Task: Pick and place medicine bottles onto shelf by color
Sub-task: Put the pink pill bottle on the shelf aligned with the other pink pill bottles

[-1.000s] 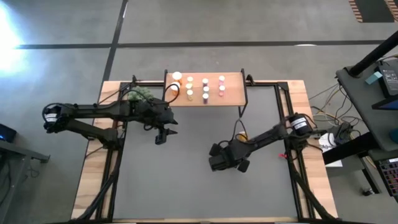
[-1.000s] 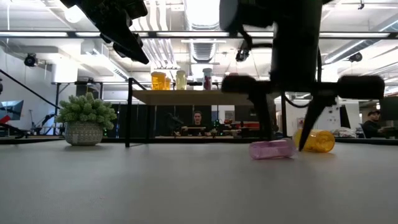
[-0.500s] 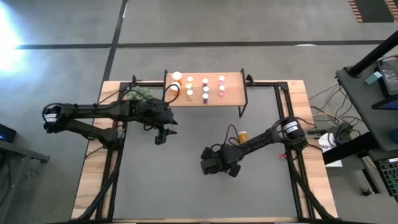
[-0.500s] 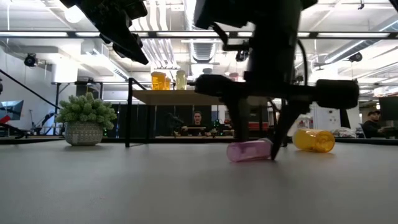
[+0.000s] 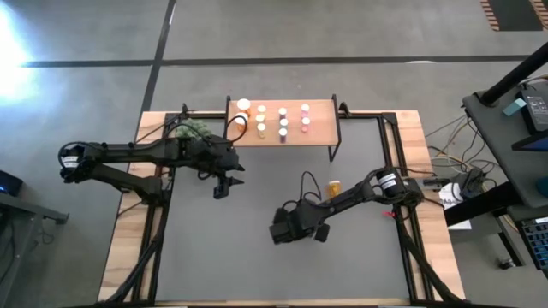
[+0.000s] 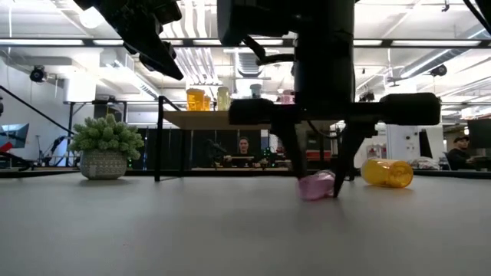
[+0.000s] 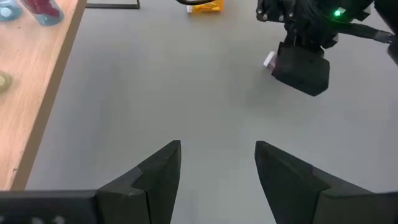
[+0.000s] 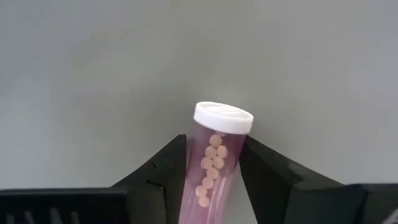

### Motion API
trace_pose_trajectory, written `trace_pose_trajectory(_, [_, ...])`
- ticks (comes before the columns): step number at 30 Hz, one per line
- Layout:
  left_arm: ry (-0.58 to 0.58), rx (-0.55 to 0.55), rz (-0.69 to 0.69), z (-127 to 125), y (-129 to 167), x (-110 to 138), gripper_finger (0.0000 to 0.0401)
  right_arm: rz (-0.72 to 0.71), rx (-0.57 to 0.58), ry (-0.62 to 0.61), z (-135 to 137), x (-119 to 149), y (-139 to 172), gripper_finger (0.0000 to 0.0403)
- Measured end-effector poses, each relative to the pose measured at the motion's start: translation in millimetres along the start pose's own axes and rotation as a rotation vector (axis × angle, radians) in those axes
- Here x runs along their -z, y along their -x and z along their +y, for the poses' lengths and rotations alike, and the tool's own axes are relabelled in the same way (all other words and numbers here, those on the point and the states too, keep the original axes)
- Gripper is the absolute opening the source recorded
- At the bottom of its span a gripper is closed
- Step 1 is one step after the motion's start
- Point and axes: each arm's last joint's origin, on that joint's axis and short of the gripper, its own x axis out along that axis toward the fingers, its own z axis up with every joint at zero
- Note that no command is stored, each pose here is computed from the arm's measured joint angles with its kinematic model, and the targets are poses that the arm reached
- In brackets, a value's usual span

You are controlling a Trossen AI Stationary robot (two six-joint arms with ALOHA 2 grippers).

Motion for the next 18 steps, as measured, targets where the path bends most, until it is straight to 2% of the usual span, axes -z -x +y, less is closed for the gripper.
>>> trace_pose_trajectory(10, [0.007,0.001,0.001,0,0,0,0.019,-0.06,0.034,0.223,-4,-5,0,0.0105])
trace_pose_trajectory(18, [0.05,0.003,0.001,0,0,0,0.019,-0.14,-0.032,0.322,-8,-8,16,0.0105])
